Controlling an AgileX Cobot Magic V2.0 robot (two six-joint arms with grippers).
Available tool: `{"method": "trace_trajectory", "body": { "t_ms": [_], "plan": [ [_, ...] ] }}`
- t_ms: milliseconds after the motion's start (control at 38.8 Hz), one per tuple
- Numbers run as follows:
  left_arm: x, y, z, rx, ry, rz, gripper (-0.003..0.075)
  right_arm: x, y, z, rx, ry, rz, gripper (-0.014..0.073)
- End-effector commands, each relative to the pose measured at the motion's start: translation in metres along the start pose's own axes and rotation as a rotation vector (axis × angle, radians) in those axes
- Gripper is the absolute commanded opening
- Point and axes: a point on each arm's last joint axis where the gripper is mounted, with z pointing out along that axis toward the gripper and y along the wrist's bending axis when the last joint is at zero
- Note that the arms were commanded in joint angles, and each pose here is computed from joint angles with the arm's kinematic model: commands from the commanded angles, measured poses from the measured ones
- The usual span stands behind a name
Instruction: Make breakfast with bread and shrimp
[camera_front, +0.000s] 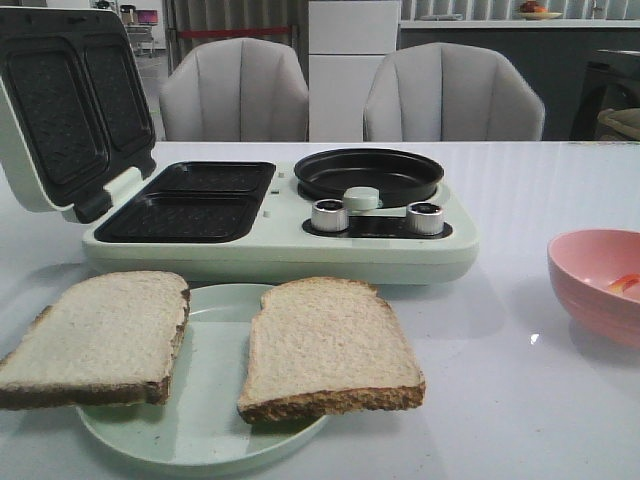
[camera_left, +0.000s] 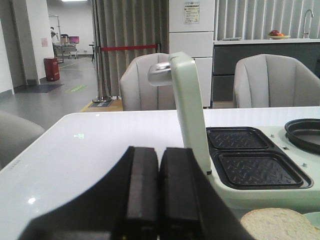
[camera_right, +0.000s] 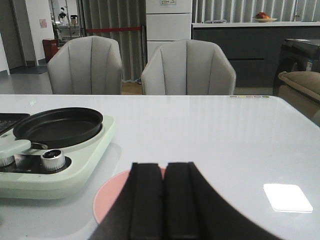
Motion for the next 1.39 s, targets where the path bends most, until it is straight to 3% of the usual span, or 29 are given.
{"method": "trace_trajectory", "body": {
  "t_ms": [0,670,850,1133,1236,1365],
  "plan": [
    [-0.007,0.000,-0.002,0.004,-0.101,-0.003,0.0099,-0.016,0.001,-0.003,-0.008,-0.133,-0.004,0.0035],
    [-0.007,0.000,-0.002,0.004,-0.101,-0.003,0.0099,-0.019,0.001,-0.004,-0.010,-0.171,-0.004,0.0035],
    [-0.019,-0.001,-0.004,0.009,-0.211,-0.005,0.0099,-0.033,0.001,-0.006,-0.014,-0.253,0.004,0.0035],
    [-0.098,-0.001,-0.019,0.007,-0.379,-0.002,0.0099,-0.113,0.003,-0.026,-0.003,-0.253,-0.005,0.0035],
    [-0.133,0.000,-0.022,0.000,-0.340,-0.003,0.0099,-0.144,0.003,-0.025,0.004,-0.227,-0.016,0.0035],
    [-0.170,0.001,-0.012,-0.014,-0.156,-0.006,0.0099,-0.175,0.004,-0.007,0.013,-0.091,-0.015,0.0035]
  ]
}}
